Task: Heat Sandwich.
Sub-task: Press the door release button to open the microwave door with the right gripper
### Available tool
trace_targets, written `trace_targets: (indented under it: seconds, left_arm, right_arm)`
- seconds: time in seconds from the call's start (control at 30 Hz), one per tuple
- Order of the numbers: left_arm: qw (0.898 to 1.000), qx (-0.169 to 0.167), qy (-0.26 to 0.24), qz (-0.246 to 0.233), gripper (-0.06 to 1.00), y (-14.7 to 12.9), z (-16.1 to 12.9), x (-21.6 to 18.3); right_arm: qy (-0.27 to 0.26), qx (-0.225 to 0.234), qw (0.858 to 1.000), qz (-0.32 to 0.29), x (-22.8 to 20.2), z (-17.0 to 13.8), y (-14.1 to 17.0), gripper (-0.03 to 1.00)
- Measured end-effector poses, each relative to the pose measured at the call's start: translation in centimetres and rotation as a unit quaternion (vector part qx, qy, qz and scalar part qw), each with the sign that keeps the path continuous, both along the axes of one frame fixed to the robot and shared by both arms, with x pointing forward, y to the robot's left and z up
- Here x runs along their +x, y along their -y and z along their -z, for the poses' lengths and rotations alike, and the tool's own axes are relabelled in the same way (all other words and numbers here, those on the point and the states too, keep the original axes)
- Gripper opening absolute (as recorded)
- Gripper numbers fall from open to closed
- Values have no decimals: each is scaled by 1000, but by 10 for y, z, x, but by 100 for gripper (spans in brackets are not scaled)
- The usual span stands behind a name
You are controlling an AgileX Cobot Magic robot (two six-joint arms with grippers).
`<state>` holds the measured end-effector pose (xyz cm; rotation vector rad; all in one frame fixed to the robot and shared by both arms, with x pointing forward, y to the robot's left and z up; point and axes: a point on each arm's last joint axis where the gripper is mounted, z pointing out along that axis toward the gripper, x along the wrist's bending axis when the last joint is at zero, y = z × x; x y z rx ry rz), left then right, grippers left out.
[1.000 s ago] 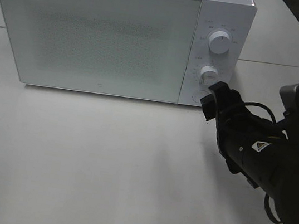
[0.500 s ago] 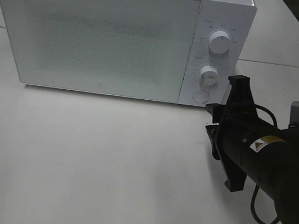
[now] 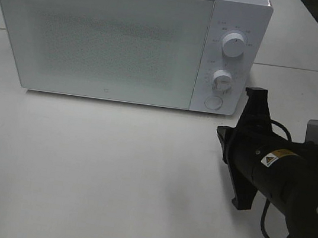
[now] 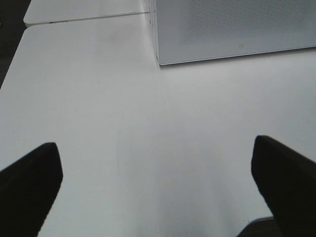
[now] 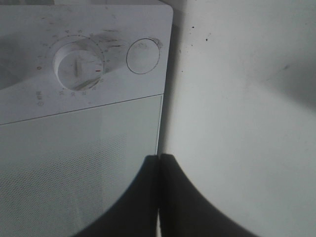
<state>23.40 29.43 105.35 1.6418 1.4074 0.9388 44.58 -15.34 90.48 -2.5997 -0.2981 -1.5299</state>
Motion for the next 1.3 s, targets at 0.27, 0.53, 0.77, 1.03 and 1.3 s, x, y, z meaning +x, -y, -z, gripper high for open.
trace_targets:
  seconds: [0.27,0.53,0.77,1.03,1.3]
  left_arm:
    - [1000,0,0,0,99,0,0,0]
    - [1000,0,0,0,99,0,0,0]
    - [1000,0,0,0,99,0,0,0]
    - [1000,0,0,0,99,0,0,0]
    - [1000,0,0,0,99,0,0,0]
  right_arm:
    - [4,6,1000,-4,12,7,-5,1]
    - [15,16,1000,5,43,12,-7,1]
    - [5,20,1000,21,69,23,-6,1]
    - [-1,17,1000,26,90,31,-4,1]
    - [-8,9,999,31,110,42,2,1]
